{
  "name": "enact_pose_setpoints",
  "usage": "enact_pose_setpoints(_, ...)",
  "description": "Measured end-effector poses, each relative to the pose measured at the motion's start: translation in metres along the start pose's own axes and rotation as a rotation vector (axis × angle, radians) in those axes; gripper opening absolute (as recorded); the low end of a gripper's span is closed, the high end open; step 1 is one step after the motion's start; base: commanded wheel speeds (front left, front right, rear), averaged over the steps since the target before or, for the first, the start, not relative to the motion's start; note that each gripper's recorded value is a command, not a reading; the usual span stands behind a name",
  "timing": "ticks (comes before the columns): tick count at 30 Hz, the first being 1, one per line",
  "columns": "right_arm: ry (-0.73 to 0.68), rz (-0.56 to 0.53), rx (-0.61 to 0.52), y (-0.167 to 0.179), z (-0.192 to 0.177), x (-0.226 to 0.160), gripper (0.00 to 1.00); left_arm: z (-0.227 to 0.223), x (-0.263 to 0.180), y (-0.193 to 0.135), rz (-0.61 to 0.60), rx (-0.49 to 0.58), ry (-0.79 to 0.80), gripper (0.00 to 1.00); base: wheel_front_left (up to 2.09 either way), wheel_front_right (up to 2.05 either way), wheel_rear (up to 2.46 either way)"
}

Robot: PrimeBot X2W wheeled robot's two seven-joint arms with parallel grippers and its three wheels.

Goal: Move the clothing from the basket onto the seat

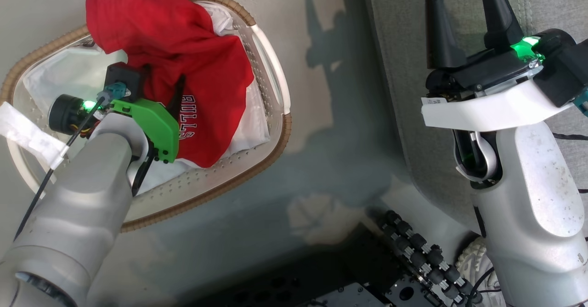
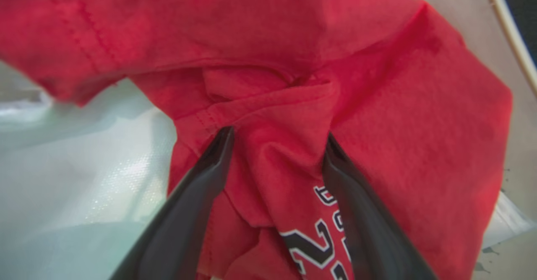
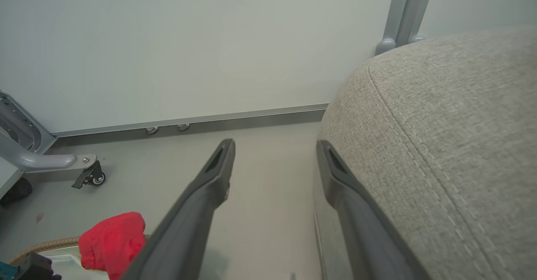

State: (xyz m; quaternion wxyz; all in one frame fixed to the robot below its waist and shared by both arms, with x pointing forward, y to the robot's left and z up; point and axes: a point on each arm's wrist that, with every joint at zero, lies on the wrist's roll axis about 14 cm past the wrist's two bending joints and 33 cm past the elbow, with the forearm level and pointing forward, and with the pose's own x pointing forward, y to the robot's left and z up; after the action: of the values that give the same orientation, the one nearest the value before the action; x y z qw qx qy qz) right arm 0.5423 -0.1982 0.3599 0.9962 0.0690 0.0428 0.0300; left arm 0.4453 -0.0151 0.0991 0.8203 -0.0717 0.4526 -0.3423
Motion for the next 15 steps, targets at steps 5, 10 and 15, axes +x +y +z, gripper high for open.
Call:
enact_pose_setpoints(5,0.007,0.011,0.006,0.004,-0.005,0.001,1.0,-0.008,0.002,-0.005,-0.003,0.013,0.031,1.0,0.0,0.0,0.0)
enact_pose_setpoints(10,0.013,0.014,0.008,0.005,-0.009,0.002,1.0,-0.023,0.001,-0.009,-0.019,0.032,0.096,0.0,0.0,0.0,0.0)
enact_pose_setpoints(15,0.025,0.014,0.014,0.006,-0.01,0.0,1.0,-0.014,0.002,-0.016,-0.033,-0.003,0.068,0.0,0.0,0.0,0.0)
